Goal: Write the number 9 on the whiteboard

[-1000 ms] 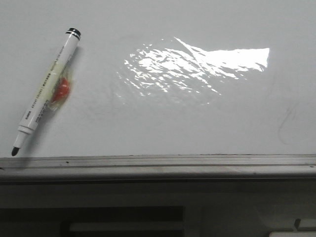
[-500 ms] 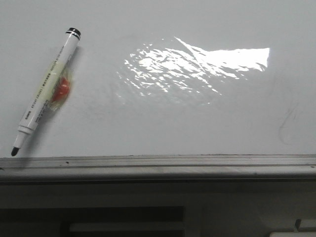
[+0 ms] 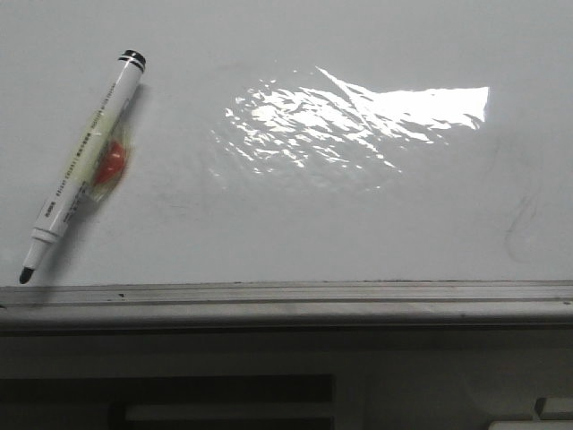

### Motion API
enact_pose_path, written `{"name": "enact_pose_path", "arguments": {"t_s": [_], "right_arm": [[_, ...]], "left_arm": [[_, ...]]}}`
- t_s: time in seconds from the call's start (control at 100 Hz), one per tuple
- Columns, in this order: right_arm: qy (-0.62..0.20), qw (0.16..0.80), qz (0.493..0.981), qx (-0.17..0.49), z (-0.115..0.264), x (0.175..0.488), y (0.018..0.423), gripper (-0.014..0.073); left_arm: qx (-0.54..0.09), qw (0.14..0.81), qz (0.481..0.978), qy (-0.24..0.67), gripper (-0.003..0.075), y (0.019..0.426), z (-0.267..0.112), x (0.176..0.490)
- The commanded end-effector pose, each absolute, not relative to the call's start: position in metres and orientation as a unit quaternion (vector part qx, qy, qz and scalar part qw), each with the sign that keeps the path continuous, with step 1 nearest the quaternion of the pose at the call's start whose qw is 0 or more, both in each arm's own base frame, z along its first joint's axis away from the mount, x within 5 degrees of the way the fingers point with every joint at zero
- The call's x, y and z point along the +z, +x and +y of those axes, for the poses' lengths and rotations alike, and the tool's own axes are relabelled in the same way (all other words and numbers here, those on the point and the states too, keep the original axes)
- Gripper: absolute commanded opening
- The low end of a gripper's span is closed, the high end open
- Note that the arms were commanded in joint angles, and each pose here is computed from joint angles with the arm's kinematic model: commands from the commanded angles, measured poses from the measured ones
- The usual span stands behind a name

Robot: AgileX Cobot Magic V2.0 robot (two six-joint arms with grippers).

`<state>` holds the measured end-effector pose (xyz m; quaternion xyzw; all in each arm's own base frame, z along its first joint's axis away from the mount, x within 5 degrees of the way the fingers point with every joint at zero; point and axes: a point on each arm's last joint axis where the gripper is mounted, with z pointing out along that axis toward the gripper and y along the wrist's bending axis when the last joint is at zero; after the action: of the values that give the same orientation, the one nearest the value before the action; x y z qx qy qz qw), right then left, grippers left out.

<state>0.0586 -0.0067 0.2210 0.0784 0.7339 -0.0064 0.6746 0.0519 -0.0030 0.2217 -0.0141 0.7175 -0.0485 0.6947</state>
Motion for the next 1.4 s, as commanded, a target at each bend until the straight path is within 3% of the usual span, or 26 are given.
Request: {"name": "enact_pose_path", "arguments": {"t_s": [0.0, 0.27, 0.34, 0.44, 0.51, 0.64, 0.8, 1.13, 1.39], "right_arm": [[0.08, 0.688, 0.721, -0.003, -0.007, 0.249, 0.063, -0.0061], [0.08, 0.684, 0.725, -0.003, -0.008, 0.264, 0.073, -0.0061], [0.081, 0.68, 0.729, -0.003, -0.008, 0.261, 0.073, -0.0061], [0.081, 0.677, 0.732, -0.003, -0.008, 0.258, 0.074, -0.0061], [0.081, 0.676, 0.732, -0.003, -0.008, 0.258, 0.074, -0.0061], [0.081, 0.676, 0.732, -0.003, -0.008, 0.258, 0.074, -0.0061], [0.081, 0.676, 0.732, -0.003, -0.008, 0.258, 0.074, -0.0061], [0.081, 0.676, 0.733, -0.003, -0.008, 0.257, 0.074, -0.0061], [0.081, 0.674, 0.734, -0.003, -0.008, 0.257, 0.074, -0.0061]], "left_arm": [[-0.067, 0.722, 0.689, -0.028, -0.002, 0.051, -0.003, 0.248], [-0.069, 0.699, 0.711, -0.028, 0.0012, 0.056, -0.004, 0.264], [-0.068, 0.691, 0.719, -0.028, 0.0106, 0.059, -0.004, 0.263], [-0.068, 0.687, 0.723, -0.03, 0.0307, 0.064, -0.004, 0.263], [-0.067, 0.7, 0.71, -0.032, 0.037, 0.068, -0.004, 0.265], [-0.066, 0.726, 0.683, -0.034, 0.0365, 0.074, -0.003, 0.271], [-0.084, 0.709, 0.7, 0.012, 0.0365, 0.083, -0.011, 0.27], [-0.229, 0.627, 0.72, 0.189, 0.0365, 0.089, -0.062, 0.257], [-0.267, 0.593, 0.716, 0.254, 0.0365, 0.099, -0.096, 0.246]]}}
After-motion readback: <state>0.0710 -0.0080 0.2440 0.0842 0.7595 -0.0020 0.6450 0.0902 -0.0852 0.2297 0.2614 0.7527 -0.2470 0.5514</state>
